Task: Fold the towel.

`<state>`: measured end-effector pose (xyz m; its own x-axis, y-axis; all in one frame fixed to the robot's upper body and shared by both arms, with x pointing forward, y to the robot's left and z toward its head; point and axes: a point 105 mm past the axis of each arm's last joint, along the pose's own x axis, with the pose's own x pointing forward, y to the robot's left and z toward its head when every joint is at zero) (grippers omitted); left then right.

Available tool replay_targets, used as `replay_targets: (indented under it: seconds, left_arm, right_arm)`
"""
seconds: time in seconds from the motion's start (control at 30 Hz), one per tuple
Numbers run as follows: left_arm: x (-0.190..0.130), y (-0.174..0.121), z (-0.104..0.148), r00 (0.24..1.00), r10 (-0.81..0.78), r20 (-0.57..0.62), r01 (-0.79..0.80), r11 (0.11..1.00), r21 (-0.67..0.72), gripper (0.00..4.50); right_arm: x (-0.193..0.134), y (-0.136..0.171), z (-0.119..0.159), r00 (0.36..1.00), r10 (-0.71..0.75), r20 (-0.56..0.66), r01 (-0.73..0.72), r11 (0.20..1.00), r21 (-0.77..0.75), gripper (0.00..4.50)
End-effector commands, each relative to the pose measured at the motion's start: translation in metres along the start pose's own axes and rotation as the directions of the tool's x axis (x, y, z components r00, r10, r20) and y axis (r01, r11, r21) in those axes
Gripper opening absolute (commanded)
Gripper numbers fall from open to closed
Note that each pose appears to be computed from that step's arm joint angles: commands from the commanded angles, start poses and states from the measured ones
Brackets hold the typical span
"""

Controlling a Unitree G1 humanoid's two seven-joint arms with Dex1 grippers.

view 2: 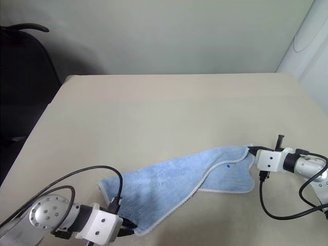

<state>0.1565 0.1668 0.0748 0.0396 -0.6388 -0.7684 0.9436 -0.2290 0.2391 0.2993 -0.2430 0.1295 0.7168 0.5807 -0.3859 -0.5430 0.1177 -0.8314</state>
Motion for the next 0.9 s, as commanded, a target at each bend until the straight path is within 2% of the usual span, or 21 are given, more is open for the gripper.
replay_targets:
  seconds: [0.03, 0.13, 0.3, 0.43, 0.6, 0.67, 0.73, 0.8, 0.9]
  left_arm:
    - [-0.004, 0.0, -0.012, 0.999, 0.012, -0.045, -0.014, 0.999, -0.031, 0.03]
    - [-0.007, 0.005, -0.008, 0.999, 0.04, -0.018, -0.041, 0.998, -0.048, 0.03]
    - [-0.026, 0.033, 0.022, 0.962, 0.218, 0.166, -0.179, 0.958, -0.223, 0.03]
    - [-0.064, 0.062, 0.035, 0.865, 0.427, 0.264, -0.306, 0.866, -0.395, 0.03]
    - [-0.108, 0.107, 0.04, 0.664, 0.675, 0.322, -0.466, 0.71, -0.527, 0.03]
    - [-0.123, 0.132, 0.039, 0.558, 0.763, 0.326, -0.538, 0.632, -0.558, 0.03]
    - [-0.139, 0.162, 0.032, 0.433, 0.852, 0.293, -0.608, 0.516, -0.604, 0.03]
    - [-0.152, 0.188, 0.028, 0.334, 0.904, 0.268, -0.651, 0.427, -0.628, 0.03]
    - [-0.171, 0.222, 0.038, 0.215, 0.931, 0.297, -0.684, 0.36, -0.634, 0.03]
  right_arm:
    - [-0.003, -0.013, 0.007, 0.998, -0.052, 0.026, 0.053, 0.998, -0.015, 0.0]
    - [-0.002, -0.014, 0.007, 0.998, -0.054, 0.026, 0.055, 0.998, -0.016, 0.0]
    - [-0.006, -0.019, 0.002, 0.998, -0.062, 0.014, 0.062, 0.998, -0.004, 0.0]
    - [-0.017, -0.033, -0.006, 0.992, -0.119, -0.03, 0.119, 0.993, 0.006, 0.0]
    - [-0.022, -0.063, -0.014, 0.967, -0.247, -0.059, 0.251, 0.966, 0.067, 0.0]
    - [-0.022, -0.082, -0.019, 0.945, -0.318, -0.079, 0.325, 0.94, 0.109, 0.0]
    - [-0.022, -0.104, -0.025, 0.917, -0.382, -0.111, 0.395, 0.91, 0.127, 0.0]
    - [-0.025, -0.126, -0.028, 0.889, -0.44, -0.129, 0.455, 0.882, 0.125, 0.0]
    - [-0.027, -0.16, -0.025, 0.85, -0.512, -0.123, 0.525, 0.845, 0.108, 0.0]
